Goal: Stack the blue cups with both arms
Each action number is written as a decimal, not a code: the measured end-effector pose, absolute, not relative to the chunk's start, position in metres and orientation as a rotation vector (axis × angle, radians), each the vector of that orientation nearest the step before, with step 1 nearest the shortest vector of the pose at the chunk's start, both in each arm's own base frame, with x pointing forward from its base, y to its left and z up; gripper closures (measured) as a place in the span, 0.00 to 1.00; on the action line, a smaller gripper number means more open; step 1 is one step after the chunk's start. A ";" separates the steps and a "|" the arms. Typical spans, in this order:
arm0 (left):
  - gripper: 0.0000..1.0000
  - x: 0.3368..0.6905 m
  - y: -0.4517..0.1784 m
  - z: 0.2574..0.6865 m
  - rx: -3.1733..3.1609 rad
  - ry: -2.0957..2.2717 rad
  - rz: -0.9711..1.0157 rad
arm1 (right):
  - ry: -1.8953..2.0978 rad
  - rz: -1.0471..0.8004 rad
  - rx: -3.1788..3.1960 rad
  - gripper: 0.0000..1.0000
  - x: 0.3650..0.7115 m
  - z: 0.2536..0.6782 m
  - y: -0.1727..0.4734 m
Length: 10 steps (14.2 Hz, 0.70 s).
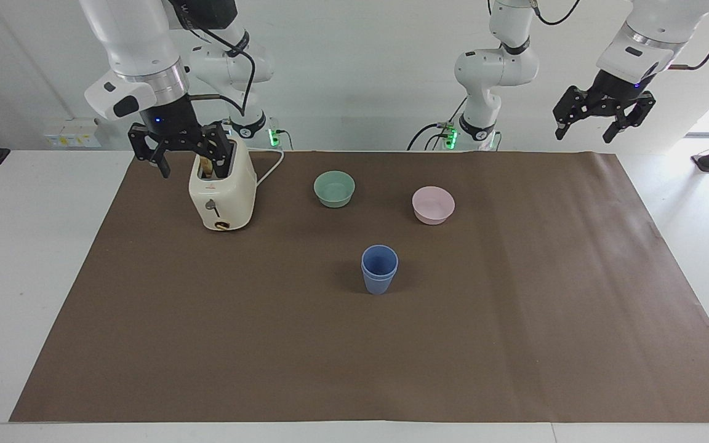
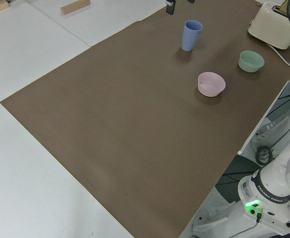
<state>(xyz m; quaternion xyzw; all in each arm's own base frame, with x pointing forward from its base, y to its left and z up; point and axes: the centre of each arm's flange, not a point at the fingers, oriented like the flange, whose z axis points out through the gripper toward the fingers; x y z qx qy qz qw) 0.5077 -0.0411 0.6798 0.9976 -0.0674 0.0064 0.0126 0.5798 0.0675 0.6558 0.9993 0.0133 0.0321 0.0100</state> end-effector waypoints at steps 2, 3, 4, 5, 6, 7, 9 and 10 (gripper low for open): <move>0.00 0.508 -0.041 0.680 3.109 -0.210 0.020 | 0.054 0.078 3.115 0.00 0.578 0.650 0.058; 0.00 0.508 -0.041 0.680 3.109 -0.210 0.020 | 0.049 0.070 3.115 0.00 0.578 0.648 0.054; 0.00 0.508 -0.041 0.680 3.109 -0.210 0.020 | 0.042 0.067 3.115 0.00 0.578 0.647 0.051; 0.00 0.508 -0.041 0.680 3.109 -0.210 0.020 | 0.040 0.064 3.114 0.00 0.578 0.646 0.050; 0.00 0.508 -0.041 0.680 3.109 -0.210 0.020 | 0.042 0.064 3.114 0.00 0.578 0.646 0.051; 0.00 0.508 -0.041 0.680 3.109 -0.210 0.020 | 0.042 0.063 3.114 0.00 0.578 0.646 0.051; 0.00 0.508 -0.041 0.680 3.109 -0.210 0.020 | 0.042 0.064 3.114 0.00 0.577 0.646 0.051; 0.00 0.508 -0.041 0.680 3.109 -0.210 0.020 | 0.040 0.065 3.114 0.00 0.577 0.646 0.050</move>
